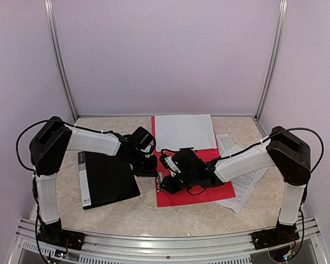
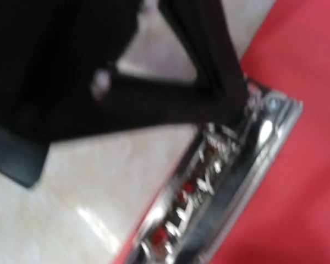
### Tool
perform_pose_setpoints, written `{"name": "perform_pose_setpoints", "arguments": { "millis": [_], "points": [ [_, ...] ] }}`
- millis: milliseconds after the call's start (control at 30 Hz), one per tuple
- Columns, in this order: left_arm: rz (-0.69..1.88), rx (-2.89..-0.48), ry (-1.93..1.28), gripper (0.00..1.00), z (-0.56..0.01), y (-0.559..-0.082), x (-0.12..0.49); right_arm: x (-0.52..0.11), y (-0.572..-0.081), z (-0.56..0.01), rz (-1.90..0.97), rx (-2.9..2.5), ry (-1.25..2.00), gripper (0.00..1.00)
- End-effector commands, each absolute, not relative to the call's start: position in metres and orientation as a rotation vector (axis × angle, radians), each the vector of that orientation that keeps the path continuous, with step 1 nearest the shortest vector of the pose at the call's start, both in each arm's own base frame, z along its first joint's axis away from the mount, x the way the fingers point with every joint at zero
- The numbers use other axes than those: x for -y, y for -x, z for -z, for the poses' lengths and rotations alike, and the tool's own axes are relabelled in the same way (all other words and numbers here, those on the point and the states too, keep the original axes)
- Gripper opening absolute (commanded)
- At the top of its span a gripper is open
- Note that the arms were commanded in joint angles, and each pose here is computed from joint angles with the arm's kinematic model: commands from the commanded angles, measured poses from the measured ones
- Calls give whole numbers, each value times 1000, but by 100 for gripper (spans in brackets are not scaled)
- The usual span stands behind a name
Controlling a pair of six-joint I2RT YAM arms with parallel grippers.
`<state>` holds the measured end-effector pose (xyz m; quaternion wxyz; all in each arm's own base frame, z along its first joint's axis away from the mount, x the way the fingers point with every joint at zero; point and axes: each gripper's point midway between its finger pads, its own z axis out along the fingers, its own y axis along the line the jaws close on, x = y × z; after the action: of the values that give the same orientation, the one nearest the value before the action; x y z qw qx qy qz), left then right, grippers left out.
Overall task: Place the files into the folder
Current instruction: Open the spring clip on the folder at the center of the board.
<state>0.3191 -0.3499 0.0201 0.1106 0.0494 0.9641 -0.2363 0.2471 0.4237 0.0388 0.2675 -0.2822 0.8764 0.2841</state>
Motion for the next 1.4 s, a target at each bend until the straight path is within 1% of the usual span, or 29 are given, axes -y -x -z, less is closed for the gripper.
{"name": "perform_pose_setpoints", "arguments": {
  "millis": [0, 200, 533, 700, 933, 1167, 1367],
  "points": [
    [649, -2883, -125, 0, -1, -308, 342, -432, -249, -47, -873, -2350, 618, 18],
    [657, -2875, -121, 0, -2, -307, 343, -435, -243, -50, -993, -2362, 518, 21],
    [659, -2869, -128, 0, -3, -306, 342, -437, -237, -38, -1017, -2419, 499, 23],
    [663, -2866, -131, 0, -3, -306, 342, -436, -233, -27, -1011, -2450, 501, 20],
    [663, -2871, -132, 0, -1, -305, 341, -436, -232, -14, -1004, -2472, 505, 19],
    [661, -2873, -130, 0, 1, -303, 340, -433, -232, -12, -993, -2479, 488, 13],
    [665, -2880, -135, 0, 5, -299, 340, -432, -233, -4, -966, -2506, 485, 6]
  ]
}}
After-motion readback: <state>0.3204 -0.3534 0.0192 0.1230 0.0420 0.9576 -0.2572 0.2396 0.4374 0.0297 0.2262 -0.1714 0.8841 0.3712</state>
